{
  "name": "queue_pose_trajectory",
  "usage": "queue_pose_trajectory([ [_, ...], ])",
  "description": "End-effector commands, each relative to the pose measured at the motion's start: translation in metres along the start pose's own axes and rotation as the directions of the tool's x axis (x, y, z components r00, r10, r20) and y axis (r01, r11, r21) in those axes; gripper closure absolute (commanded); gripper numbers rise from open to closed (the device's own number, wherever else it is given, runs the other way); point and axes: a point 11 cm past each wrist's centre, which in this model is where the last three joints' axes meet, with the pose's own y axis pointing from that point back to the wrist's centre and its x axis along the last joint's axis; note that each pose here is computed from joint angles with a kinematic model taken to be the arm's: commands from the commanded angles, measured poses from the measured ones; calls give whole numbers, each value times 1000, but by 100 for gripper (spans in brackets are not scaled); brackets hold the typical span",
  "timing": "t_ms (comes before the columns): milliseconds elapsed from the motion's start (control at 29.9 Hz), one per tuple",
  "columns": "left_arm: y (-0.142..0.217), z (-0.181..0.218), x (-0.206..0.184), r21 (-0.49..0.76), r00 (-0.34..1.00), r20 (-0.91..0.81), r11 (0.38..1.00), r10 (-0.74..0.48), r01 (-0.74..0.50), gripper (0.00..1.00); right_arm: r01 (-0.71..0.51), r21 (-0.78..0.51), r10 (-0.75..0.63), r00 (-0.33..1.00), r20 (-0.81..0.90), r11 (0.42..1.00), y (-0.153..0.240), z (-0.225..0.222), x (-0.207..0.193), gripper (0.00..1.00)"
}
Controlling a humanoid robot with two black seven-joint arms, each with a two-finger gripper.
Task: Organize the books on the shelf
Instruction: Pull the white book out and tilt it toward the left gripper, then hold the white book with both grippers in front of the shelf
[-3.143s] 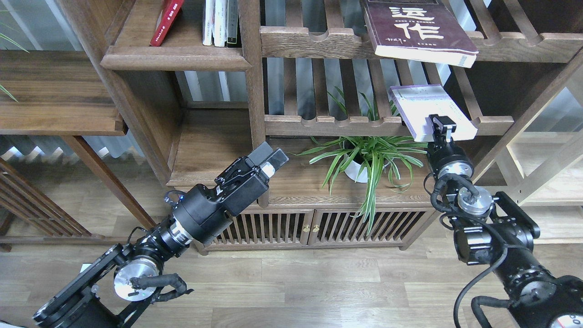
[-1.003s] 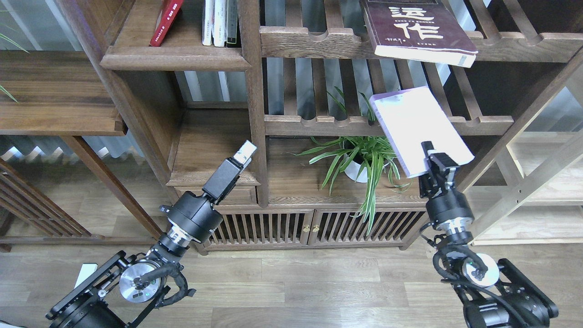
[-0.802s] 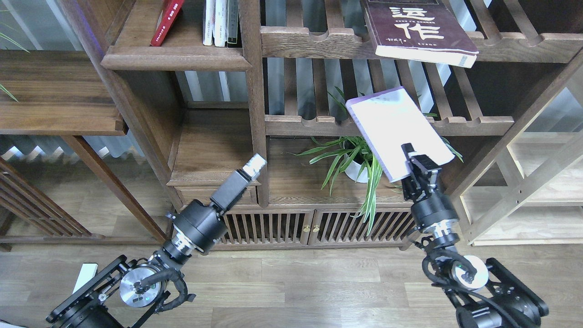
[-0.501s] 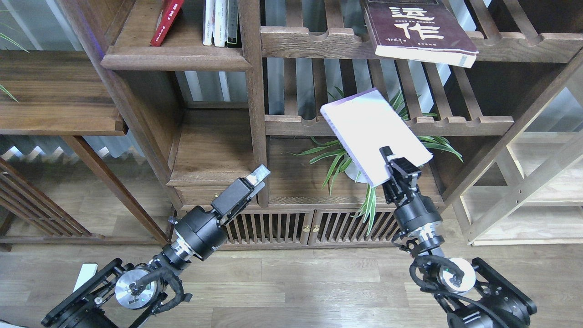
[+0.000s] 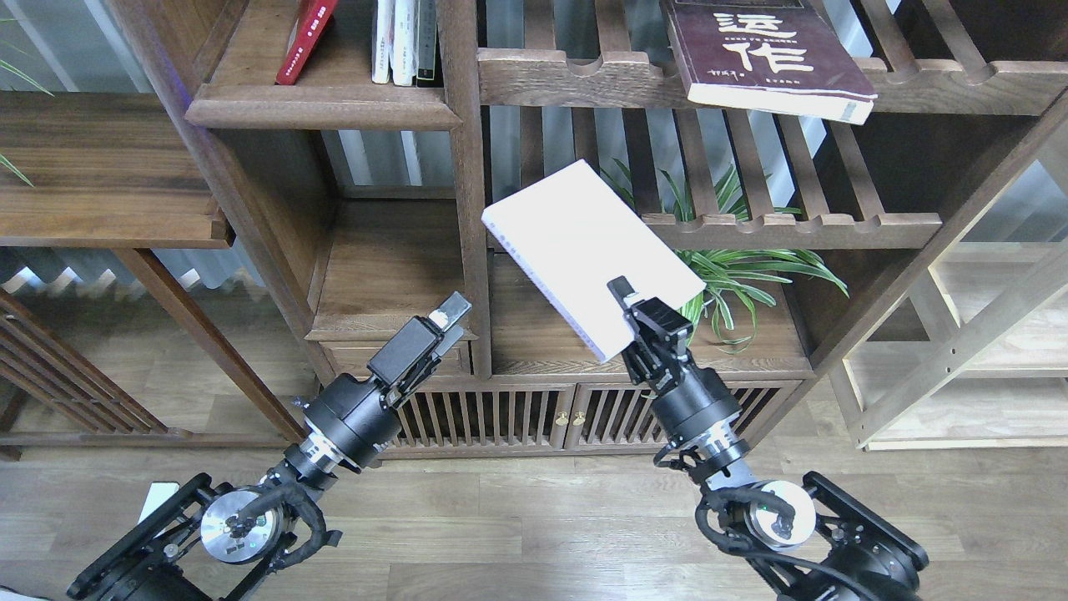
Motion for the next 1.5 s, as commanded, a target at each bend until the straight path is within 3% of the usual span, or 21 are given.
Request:
queue_pose_trajectory([
  [0,2,-1,1,-2,1000,-5,1000,5,-5,2,-2,-35,2,1000,7,999,1,12,1,95],
  [602,2,2,1,-55,1000,-12,999,3,-4,2,88,-208,-79,996,51,974,-22,95,-17,95],
  [1471,-6,-1,-4,-47,1000,3,999,-8,8,2,67,-212,-57,997,52,975,-17,98,-10,93],
])
